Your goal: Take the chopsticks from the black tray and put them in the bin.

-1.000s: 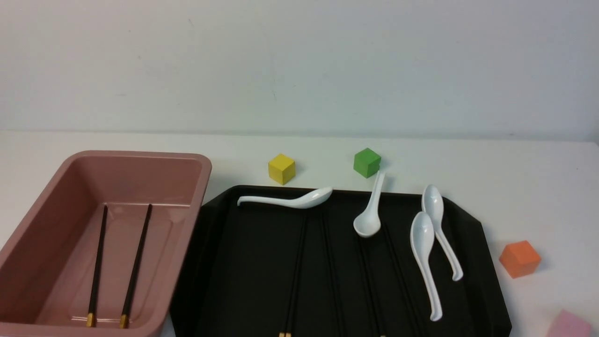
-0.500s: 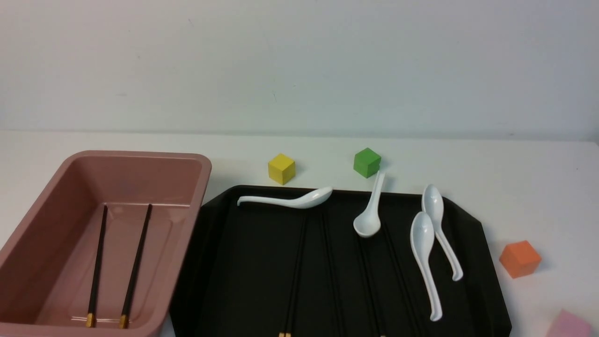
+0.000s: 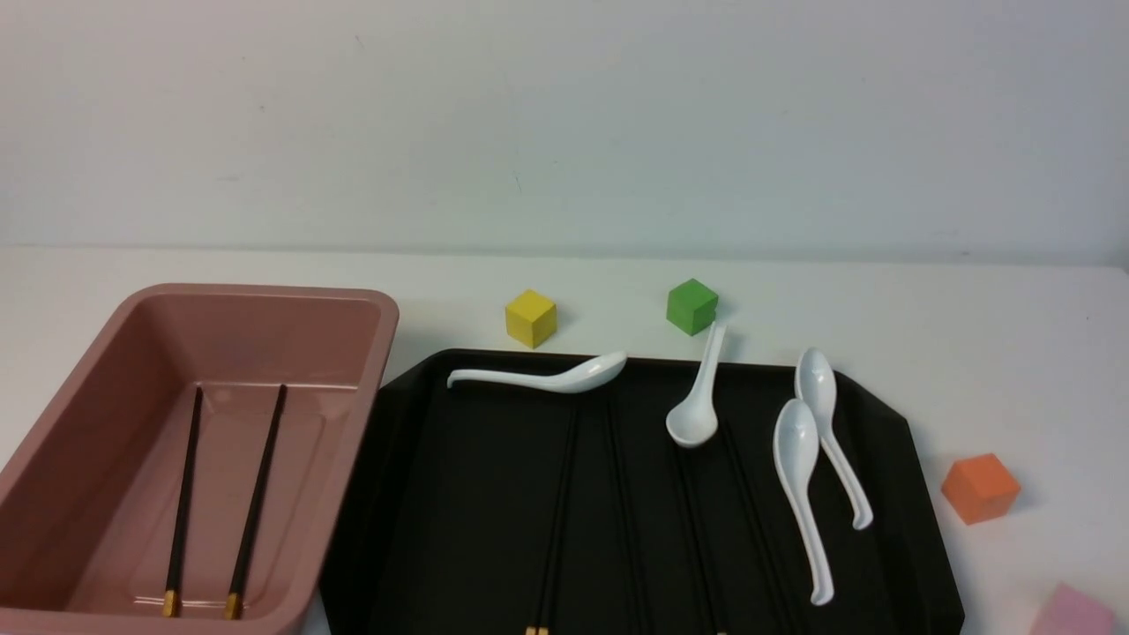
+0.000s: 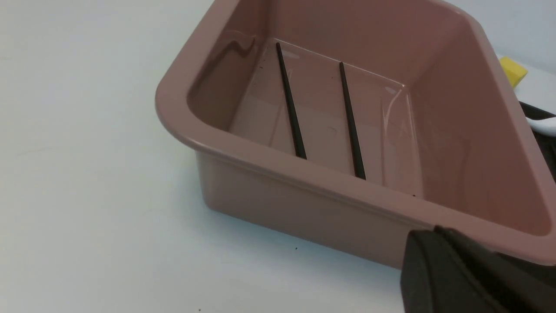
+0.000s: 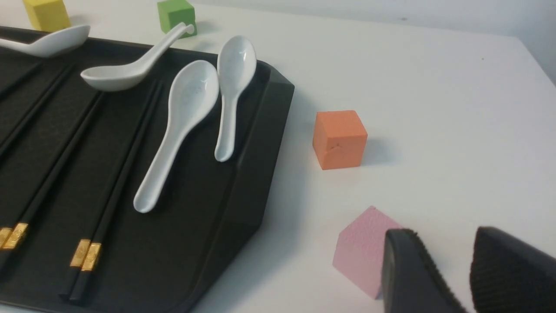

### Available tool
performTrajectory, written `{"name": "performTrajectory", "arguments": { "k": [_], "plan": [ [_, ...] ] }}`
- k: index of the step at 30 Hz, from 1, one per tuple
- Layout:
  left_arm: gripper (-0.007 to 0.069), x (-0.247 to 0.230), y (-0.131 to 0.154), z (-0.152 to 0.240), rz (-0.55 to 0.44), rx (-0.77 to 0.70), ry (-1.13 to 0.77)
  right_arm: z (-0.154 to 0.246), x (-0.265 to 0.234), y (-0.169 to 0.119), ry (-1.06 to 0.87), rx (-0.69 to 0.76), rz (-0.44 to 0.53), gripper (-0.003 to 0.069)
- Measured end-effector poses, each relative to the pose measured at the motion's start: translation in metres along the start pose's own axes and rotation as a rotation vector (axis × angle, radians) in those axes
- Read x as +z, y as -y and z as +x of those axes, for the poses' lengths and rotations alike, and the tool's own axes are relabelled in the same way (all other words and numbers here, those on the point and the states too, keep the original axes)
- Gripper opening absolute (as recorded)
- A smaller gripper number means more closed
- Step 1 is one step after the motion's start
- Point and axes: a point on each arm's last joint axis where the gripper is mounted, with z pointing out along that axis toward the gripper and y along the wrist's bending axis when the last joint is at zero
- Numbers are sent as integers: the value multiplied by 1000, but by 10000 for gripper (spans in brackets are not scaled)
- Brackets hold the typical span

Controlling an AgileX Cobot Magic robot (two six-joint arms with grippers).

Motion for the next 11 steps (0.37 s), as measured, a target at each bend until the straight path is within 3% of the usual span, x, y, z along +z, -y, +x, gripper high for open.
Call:
{"name": "performTrajectory", "arguments": {
  "k": [11],
  "plan": [
    [7,0,0,0,-1,2,0,0,0,0,0,0,0,240]
  ]
}}
